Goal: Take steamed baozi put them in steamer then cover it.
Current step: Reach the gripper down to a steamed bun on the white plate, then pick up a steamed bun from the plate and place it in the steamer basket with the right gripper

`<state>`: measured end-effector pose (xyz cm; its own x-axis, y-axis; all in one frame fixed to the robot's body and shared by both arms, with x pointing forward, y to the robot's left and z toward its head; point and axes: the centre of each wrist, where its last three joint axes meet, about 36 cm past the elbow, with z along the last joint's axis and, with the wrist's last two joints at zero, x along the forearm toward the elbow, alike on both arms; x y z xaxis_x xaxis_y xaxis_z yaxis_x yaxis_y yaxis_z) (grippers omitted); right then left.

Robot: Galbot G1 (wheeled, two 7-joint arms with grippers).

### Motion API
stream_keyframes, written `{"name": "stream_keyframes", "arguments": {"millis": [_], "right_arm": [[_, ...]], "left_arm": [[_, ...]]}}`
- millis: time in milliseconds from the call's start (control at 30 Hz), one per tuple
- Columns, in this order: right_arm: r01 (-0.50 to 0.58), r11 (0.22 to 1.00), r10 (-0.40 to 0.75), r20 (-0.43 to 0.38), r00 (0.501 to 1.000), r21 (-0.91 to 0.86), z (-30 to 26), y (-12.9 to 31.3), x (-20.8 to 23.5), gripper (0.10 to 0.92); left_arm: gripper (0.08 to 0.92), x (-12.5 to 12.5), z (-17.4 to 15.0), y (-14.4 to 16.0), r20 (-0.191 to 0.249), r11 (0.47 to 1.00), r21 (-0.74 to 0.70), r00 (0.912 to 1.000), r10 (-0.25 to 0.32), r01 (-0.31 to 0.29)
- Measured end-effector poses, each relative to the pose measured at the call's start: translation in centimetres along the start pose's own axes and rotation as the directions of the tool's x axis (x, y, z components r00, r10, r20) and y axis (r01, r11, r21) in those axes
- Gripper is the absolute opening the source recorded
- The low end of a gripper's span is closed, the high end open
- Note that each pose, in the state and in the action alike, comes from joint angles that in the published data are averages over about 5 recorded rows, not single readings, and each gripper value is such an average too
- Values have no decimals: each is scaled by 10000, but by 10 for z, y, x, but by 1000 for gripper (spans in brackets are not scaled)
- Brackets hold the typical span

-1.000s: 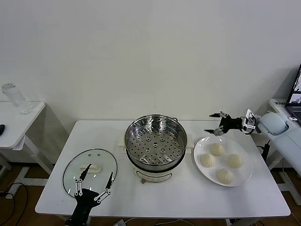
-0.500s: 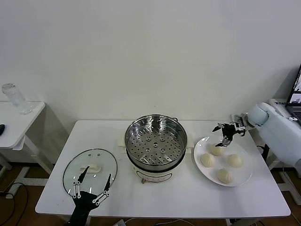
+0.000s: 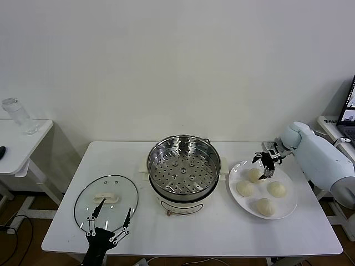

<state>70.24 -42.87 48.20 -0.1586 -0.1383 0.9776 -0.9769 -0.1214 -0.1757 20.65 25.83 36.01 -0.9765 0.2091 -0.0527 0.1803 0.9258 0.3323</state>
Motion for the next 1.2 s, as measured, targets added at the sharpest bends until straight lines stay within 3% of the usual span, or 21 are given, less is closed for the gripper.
{"name": "stream_keyframes", "arguments": {"millis": [300,533,700,967,1200], "right_arm": [[257,9995,-254,-181,9995,173,-5,3,-14,818],[192,9994,-184,-300,9994,279,-5,4,-15,730],[81,9984,-63,-328,9994,554,-9,3,-5,713],[-795,9632,819,11,9966,2567,-47,-24,64,712],[-1740,8194,1614,715,9843,5461,-131,-57,148,712]], "left_arm": [[823,0,2,2,-16,10000,-42,10000,-68,68],[823,-1,3,4,-10,9999,-86,9999,-143,143],[823,-2,2,5,41,9997,-95,9998,-211,211],[823,-4,1,6,89,9997,-129,9997,-219,220],[823,-6,-1,4,154,9998,-53,9997,-200,201]]}}
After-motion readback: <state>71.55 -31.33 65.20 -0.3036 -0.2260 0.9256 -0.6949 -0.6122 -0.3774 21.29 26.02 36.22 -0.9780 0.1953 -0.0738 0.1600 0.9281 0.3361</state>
